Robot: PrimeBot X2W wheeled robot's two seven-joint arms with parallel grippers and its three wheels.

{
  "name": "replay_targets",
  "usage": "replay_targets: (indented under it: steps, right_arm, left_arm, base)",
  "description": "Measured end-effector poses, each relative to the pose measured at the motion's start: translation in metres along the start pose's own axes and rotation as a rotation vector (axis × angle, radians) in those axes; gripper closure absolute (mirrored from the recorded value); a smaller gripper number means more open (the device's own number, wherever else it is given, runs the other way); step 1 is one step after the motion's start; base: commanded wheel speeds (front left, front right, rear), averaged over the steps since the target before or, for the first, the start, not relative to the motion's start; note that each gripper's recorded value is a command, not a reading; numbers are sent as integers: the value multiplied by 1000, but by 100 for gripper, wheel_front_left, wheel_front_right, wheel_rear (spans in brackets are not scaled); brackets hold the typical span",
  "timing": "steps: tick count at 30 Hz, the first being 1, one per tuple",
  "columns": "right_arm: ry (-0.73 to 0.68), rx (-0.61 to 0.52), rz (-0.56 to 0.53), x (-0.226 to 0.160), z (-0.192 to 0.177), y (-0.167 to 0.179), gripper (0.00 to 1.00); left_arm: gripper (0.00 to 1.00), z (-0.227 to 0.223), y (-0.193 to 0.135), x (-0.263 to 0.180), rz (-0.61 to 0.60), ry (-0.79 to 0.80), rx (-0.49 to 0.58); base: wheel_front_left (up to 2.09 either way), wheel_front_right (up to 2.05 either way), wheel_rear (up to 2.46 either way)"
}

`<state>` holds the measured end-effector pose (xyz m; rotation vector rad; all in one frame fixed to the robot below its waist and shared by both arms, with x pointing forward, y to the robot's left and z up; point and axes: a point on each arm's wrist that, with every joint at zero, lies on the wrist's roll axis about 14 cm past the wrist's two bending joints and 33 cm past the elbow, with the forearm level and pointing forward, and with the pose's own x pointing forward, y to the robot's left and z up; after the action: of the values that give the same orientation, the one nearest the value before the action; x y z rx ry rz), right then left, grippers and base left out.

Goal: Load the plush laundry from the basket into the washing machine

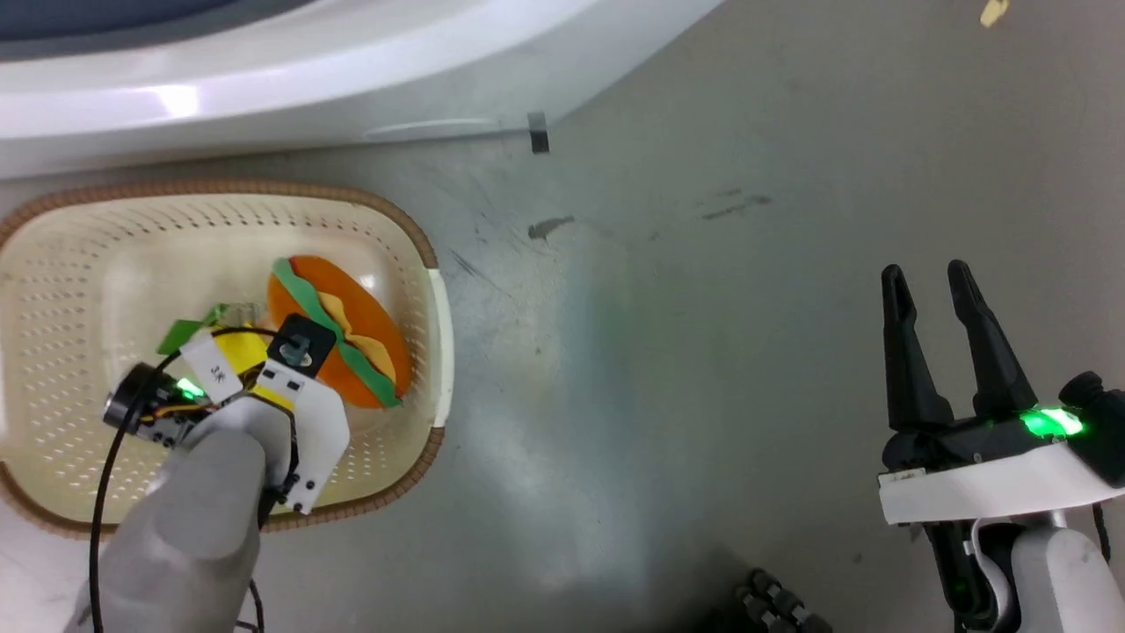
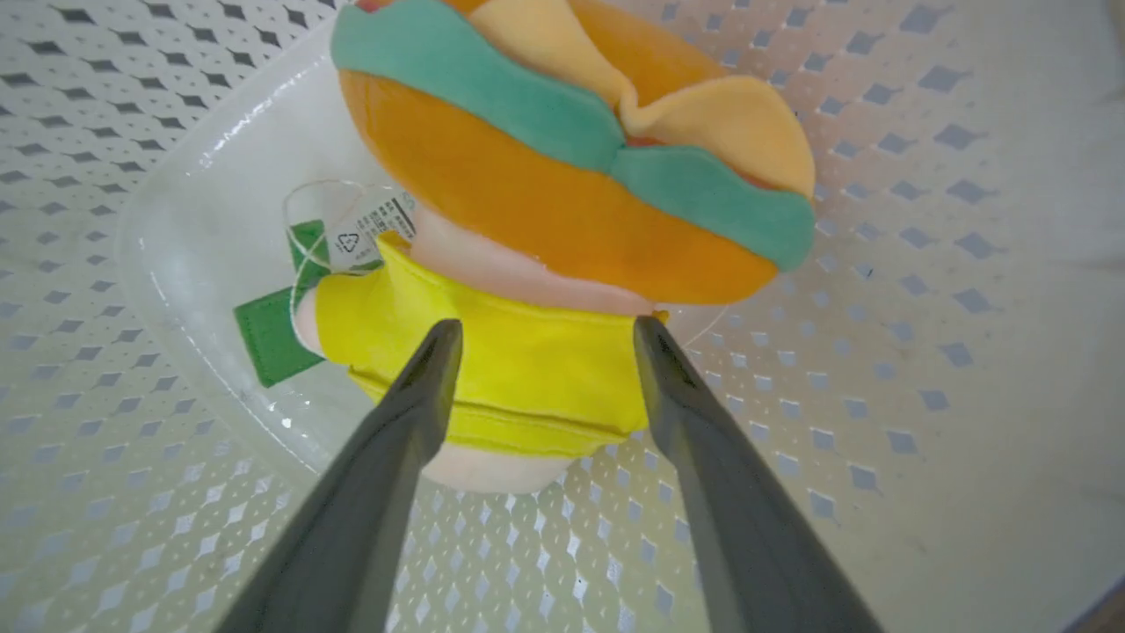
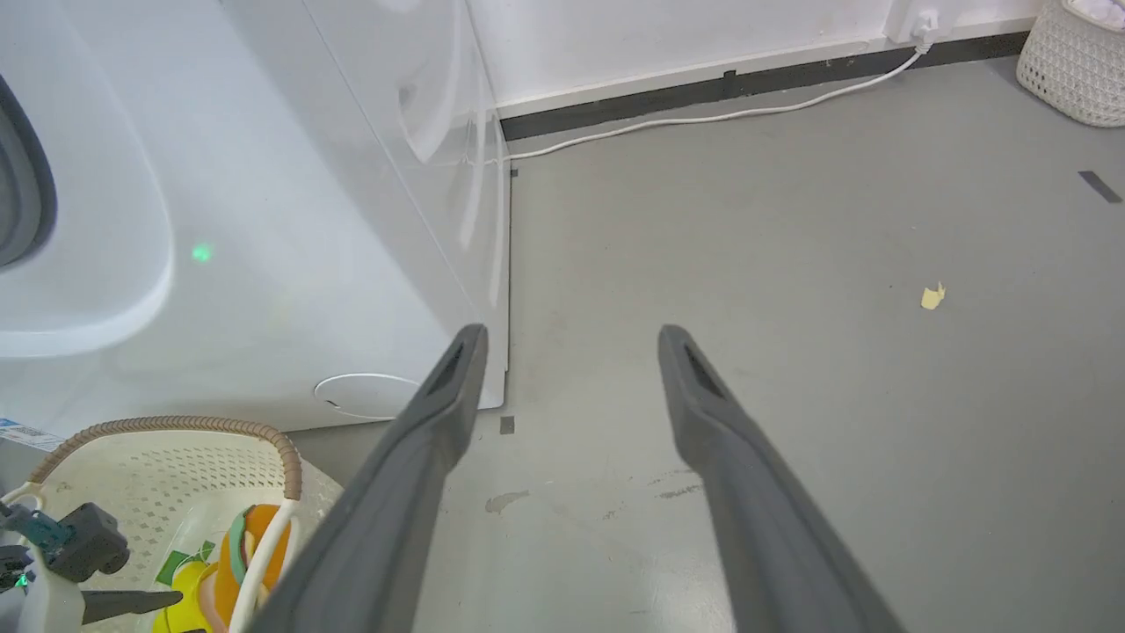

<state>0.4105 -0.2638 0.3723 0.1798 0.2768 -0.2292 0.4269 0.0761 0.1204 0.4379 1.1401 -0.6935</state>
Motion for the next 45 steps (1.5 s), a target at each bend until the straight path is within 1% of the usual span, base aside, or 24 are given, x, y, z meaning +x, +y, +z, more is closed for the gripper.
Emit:
replay_targets:
  steps: [7,10,14,15,16,21,26,28,30,34,36,38,45]
  right_arm:
    - [27,6,-29,4,-14,-9,0]
    - [38,6,-41,6,-20,-12,0]
    - [47,12,-59,8,-26,-18,0]
    - [50,12,-64,8,-28,-19,0]
    - [53,14,-69,9,-30,-21,0]
    - [47,19,-88,12,-30,-27,0]
    - [22,11,-98,15,-22,-31,0]
    - [4,10,-98,16,-17,-32,0]
    - [-16,14,-89,17,-9,-30,0]
    - [-54,-7,-98,9,10,-34,0]
    - [-88,-21,-99,4,24,-35,0]
    - [-122,-30,-100,-2,37,-36,0]
    - [-211,-48,-70,-27,70,-28,0]
  left_arm:
    - [0,-6,1,26,-33,55,57]
    - [0,-12,5,36,-37,83,62]
    - [0,-22,2,50,-58,127,76]
    - [60,-24,2,53,-65,135,79]
    - [100,-27,1,56,-71,144,72]
    - [100,-37,1,68,-83,183,56]
    - [100,-42,1,78,-84,195,29]
    - [100,-40,3,78,-73,189,-3]
    - [100,-37,7,73,-43,162,-72]
    - [100,-28,-2,54,-31,90,-120]
    - [100,-20,-3,40,-23,33,-119]
    - [100,-9,-5,23,-13,-30,-115]
    - [100,26,-4,-42,51,-238,-199]
  base:
    - [0,0,0]
    - [0,0,0]
    - [0,0,0]
    - [0,0,0]
    - [0,0,0]
    - [0,0,0]
    - [0,0,0]
    - [0,0,0]
    - [0,0,0]
    - [0,0,0]
    - [0,0,0]
    - [0,0,0]
    - [0,0,0]
